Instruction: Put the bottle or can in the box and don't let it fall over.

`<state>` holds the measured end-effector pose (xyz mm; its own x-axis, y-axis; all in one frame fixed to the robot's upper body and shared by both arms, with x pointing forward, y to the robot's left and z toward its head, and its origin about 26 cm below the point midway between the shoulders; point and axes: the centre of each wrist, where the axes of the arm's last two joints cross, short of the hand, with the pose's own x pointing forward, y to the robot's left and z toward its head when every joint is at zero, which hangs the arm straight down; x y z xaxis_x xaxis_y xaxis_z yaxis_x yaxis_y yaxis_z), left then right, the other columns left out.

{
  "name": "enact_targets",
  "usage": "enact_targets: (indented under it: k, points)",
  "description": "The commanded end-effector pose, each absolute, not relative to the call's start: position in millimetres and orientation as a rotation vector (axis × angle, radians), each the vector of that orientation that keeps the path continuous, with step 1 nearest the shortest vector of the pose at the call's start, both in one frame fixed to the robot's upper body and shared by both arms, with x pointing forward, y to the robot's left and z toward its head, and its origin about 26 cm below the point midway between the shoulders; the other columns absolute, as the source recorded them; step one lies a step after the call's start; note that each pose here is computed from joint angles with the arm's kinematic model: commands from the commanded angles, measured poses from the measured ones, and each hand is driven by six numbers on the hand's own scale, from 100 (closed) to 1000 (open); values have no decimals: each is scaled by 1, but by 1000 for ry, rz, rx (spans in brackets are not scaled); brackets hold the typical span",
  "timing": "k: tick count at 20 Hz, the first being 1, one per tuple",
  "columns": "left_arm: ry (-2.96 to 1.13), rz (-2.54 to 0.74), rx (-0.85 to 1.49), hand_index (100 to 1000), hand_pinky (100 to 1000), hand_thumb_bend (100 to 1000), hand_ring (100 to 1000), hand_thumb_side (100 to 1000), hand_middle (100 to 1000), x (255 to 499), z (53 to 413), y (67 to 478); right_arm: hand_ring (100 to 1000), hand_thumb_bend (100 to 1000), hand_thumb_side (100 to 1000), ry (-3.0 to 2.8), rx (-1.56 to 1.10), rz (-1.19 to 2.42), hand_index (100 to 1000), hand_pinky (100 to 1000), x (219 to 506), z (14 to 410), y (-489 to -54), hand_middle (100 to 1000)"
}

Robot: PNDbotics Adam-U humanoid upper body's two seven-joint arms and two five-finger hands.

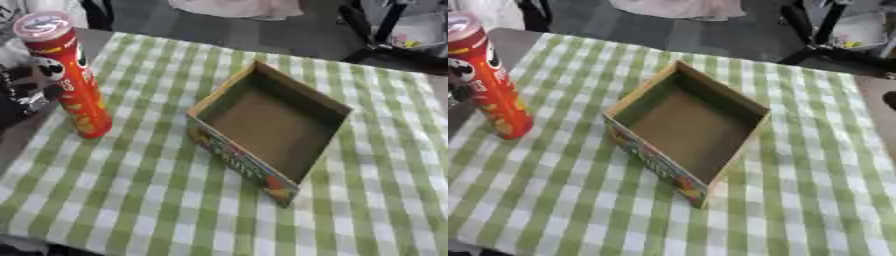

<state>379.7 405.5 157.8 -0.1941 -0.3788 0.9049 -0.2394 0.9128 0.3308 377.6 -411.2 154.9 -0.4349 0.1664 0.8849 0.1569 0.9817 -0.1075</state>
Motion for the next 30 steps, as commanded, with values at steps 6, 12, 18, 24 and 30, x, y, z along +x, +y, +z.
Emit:
enact_targets:
  k: [6,12,18,24,30]
  points:
    - [-1839,-165,464,826,937,939,832,423,823,385,175,400,845,832,231,-2052,-236,14,786,600,378,167,-415,892]
    - [-1865,-177,439,829,938,952,837,433,829,389,179,393,843,827,227,-2050,-232,12,785,600,378,166,-415,891]
    - [-1871,-178,431,819,934,945,829,424,812,394,182,388,840,821,222,-2047,-228,10,784,600,378,165,-415,890]
    - [-1885,-179,411,813,933,960,828,440,807,397,184,383,836,817,219,-2042,-226,8,781,598,378,164,-414,887]
    - [-1893,-170,394,802,929,967,822,441,795,401,185,378,834,815,217,-2041,-224,5,780,598,378,164,-414,886]
